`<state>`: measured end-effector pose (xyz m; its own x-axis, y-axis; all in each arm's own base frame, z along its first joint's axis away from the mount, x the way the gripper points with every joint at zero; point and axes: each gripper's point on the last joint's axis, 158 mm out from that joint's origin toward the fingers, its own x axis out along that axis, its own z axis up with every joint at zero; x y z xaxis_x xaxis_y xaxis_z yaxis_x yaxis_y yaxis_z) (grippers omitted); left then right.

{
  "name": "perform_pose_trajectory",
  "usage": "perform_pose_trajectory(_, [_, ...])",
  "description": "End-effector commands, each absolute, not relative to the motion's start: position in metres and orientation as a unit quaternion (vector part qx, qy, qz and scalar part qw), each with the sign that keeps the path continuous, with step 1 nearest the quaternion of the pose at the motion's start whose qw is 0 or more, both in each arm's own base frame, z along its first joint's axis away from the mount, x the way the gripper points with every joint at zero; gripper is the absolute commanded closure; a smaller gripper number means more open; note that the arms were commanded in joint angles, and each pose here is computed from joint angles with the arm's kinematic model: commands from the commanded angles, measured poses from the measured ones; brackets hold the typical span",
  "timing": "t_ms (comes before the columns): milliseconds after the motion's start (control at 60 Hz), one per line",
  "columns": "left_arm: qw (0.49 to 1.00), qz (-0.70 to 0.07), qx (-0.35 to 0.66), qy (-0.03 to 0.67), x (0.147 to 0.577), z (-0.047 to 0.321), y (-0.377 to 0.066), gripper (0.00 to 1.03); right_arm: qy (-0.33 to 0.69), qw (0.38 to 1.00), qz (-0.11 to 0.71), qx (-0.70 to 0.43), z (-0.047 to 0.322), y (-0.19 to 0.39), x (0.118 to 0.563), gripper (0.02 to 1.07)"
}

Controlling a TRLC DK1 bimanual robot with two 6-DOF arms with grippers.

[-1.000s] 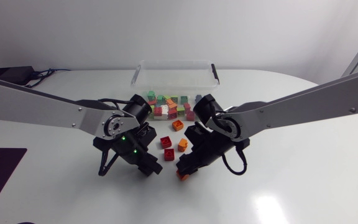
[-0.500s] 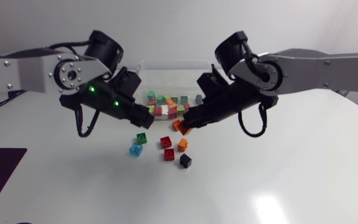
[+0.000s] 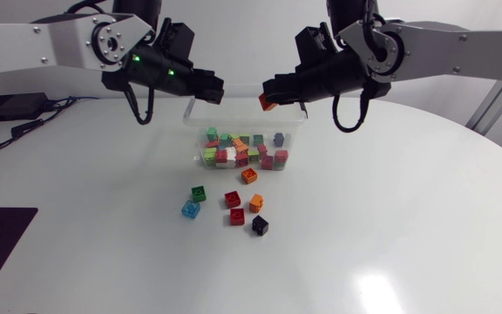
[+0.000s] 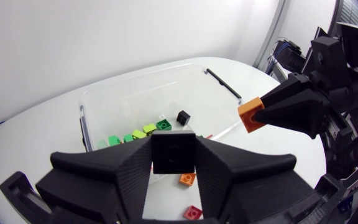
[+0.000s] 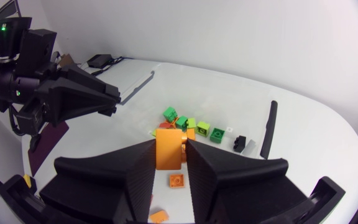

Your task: Place the duplo bricks in the container

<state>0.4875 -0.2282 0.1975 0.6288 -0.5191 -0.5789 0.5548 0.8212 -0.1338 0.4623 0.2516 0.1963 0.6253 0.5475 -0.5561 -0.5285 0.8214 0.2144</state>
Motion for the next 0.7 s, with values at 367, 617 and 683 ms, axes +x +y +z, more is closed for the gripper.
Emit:
perform_pose_trajectory(367, [0.930,-0.259,0.007,0.261,0.570,0.197,-0.221,0.66,0.291,0.930,0.225,-0.019,0.157,0.252,0.545,0.41])
perform_pose_trajectory(617, [0.940,-0.238,0.012,0.243,0.551,0.228,-0.191,0.10,0.273,0.935,0.223,-0.047,0.187,0.235,0.521,0.07])
perform_pose_trajectory(683, [0.944,-0.230,0.012,0.235,0.534,0.245,-0.175,0.10,0.272,0.933,0.230,-0.056,0.193,0.231,0.503,0.07])
